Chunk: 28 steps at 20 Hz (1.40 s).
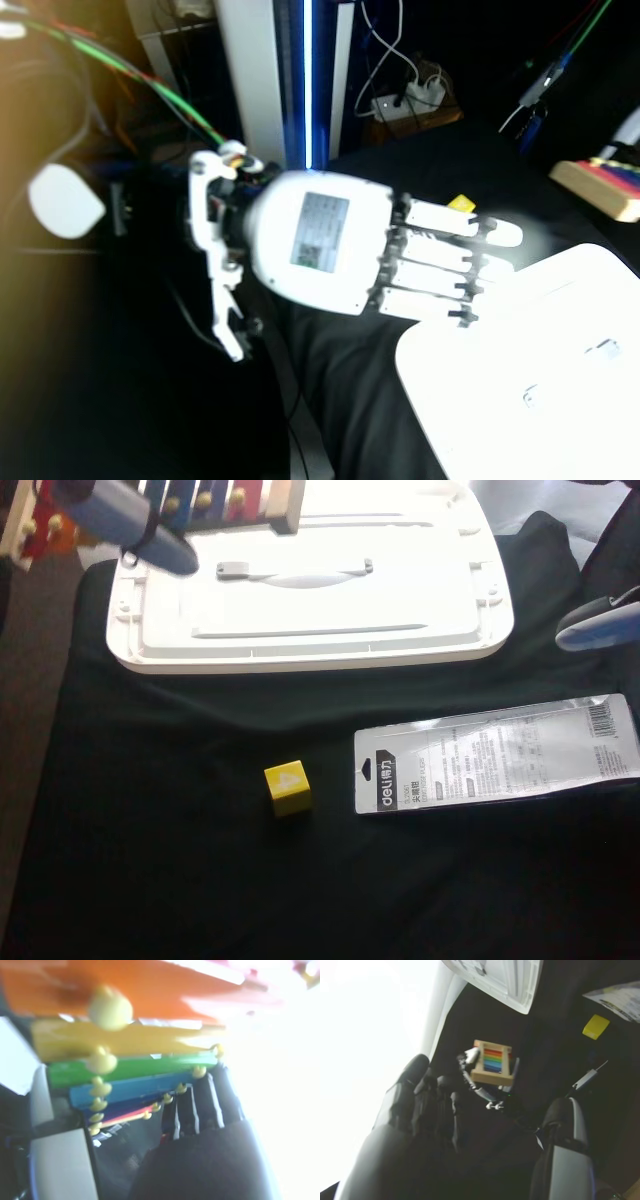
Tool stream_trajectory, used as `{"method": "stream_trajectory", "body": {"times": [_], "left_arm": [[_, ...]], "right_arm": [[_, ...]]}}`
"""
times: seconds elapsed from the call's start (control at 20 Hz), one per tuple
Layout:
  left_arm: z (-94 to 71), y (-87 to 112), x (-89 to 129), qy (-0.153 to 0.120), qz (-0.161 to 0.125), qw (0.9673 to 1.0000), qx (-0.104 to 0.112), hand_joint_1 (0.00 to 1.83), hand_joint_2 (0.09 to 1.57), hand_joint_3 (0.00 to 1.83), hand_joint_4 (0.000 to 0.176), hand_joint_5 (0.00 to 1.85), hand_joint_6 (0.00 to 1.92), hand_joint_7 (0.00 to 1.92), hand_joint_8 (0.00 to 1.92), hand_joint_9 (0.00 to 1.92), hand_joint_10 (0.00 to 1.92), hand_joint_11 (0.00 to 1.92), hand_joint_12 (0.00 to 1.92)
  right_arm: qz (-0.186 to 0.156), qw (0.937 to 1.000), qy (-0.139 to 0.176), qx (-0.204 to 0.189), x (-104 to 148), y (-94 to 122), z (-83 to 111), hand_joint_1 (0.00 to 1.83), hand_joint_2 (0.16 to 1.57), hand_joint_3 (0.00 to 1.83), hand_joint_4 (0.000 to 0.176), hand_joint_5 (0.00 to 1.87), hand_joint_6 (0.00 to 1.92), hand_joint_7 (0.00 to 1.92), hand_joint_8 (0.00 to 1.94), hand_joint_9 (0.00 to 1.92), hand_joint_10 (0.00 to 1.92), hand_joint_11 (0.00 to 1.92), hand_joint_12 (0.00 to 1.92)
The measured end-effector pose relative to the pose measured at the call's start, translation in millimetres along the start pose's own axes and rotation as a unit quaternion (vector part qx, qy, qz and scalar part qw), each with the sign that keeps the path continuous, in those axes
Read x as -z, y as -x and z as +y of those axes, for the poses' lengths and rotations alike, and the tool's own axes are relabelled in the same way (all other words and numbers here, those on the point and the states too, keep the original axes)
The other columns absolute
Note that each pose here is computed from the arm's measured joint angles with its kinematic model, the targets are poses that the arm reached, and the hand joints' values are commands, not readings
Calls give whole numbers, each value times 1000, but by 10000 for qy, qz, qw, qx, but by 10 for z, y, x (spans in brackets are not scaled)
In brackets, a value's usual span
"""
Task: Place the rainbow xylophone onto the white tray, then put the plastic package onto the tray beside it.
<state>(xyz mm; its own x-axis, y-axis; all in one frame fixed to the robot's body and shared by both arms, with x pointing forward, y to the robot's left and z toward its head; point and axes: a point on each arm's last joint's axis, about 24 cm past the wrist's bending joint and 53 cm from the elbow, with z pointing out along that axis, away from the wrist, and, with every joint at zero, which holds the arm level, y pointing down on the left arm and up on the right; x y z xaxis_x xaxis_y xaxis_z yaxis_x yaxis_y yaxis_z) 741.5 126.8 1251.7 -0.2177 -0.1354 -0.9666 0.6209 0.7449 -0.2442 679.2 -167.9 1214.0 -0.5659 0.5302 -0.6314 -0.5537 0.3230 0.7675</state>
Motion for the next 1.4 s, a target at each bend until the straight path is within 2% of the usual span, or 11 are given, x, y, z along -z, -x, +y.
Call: {"method": "stream_trajectory", "body": {"times": [0.05, 0.25, 0.4, 0.65, 0.75, 0.9, 1.05, 1.1, 1.2, 1.25, 1.4], "left_arm": [[16, 14, -55, 44, -17, 10000, 5, 981, 1017, 0, 0, 335, 1188, 337, 1367, 371, 1494, 375, 1701], [128, 19, -320, 264, -62, 9995, 148, 1020, 998, 2, 0, 340, 1237, 306, 1457, 359, 1594, 411, 1786], [191, -7, -517, 423, -54, 9990, 158, 1048, 1047, 6, 0, 384, 1271, 385, 1468, 400, 1595, 379, 1769], [196, -58, -864, 551, -83, 9978, 366, 1087, 1007, 0, 0, 480, 1208, 488, 1338, 501, 1485, 522, 1702], [211, -105, -943, 618, -52, 9974, 376, 1075, 1021, 1, 0, 486, 1090, 483, 1194, 480, 1336, 440, 1634], [335, -208, -996, 794, 7, 9959, 422, 1084, 1038, 1, 0, 516, 948, 543, 980, 502, 1132, 392, 1516], [605, -333, -1030, 1086, -13, 9912, 762, 1112, 1052, 0, 0, 485, 1063, 508, 1052, 476, 1236, 383, 1588], [631, -375, -1030, 1115, 10, 9906, 786, 1137, 1058, 1, 0, 463, 1055, 503, 1064, 488, 1257, 404, 1550], [669, -472, -1082, 1153, 5, 9883, 1002, 1072, 1054, 1, 0, 438, 980, 484, 1052, 472, 1245, 401, 1526], [680, -528, -1116, 1156, -9, 9866, 1149, 981, 1076, 0, 0, 487, 838, 528, 927, 469, 1181, 347, 1500], [656, -685, -1169, 1118, 45, 9851, 1304, 1040, 1073, 0, 0, 534, 707, 549, 884, 460, 1167, 340, 1456]], "right_arm": [[7, 10000, 6, 1, -3, -6, 1, 960, 841, 0, 42, 146, 2, 201, 0, 188, 4, 0, 736], [24, 10000, 13, -11, -28, -31, -12, 942, 822, 0, 64, 154, 3, 185, 1, 173, 1, 0, 678], [47, 10000, 32, -17, -68, -63, -36, 962, 819, 0, 59, 152, 1, 192, 1, 183, 6, 0, 576], [144, 9999, 72, -14, -128, -156, -52, 922, 780, 0, 50, 177, 6, 210, 2, 171, 0, 0, 511], [148, 9999, 64, -6, -142, -160, -73, 910, 781, 0, 35, 170, 4, 199, 6, 156, 4, 0, 451], [159, 9998, 89, 11, -154, -164, -58, 886, 779, 0, 29, 163, 1, 205, 5, 156, 4, 0, 478], [160, 9998, 114, 15, -163, -165, -54, 929, 807, 4, 33, 156, 1, 182, 2, 135, 1, 0, 416], [163, 9998, 121, 16, -164, -167, -51, 927, 812, 3, 46, 150, 1, 176, 1, 119, 1, 0, 382], [159, 9998, 141, 18, -163, -163, -42, 867, 797, 0, 50, 147, 0, 159, 2, 116, 1, 0, 495], [168, 9997, 184, 26, -164, -166, -20, 815, 802, 1, 49, 146, 1, 131, 3, 95, 2, 0, 392], [166, 9995, 263, 36, -168, -159, 22, 809, 791, 0, 41, 151, 3, 127, 3, 96, 4, 0, 368]]}}
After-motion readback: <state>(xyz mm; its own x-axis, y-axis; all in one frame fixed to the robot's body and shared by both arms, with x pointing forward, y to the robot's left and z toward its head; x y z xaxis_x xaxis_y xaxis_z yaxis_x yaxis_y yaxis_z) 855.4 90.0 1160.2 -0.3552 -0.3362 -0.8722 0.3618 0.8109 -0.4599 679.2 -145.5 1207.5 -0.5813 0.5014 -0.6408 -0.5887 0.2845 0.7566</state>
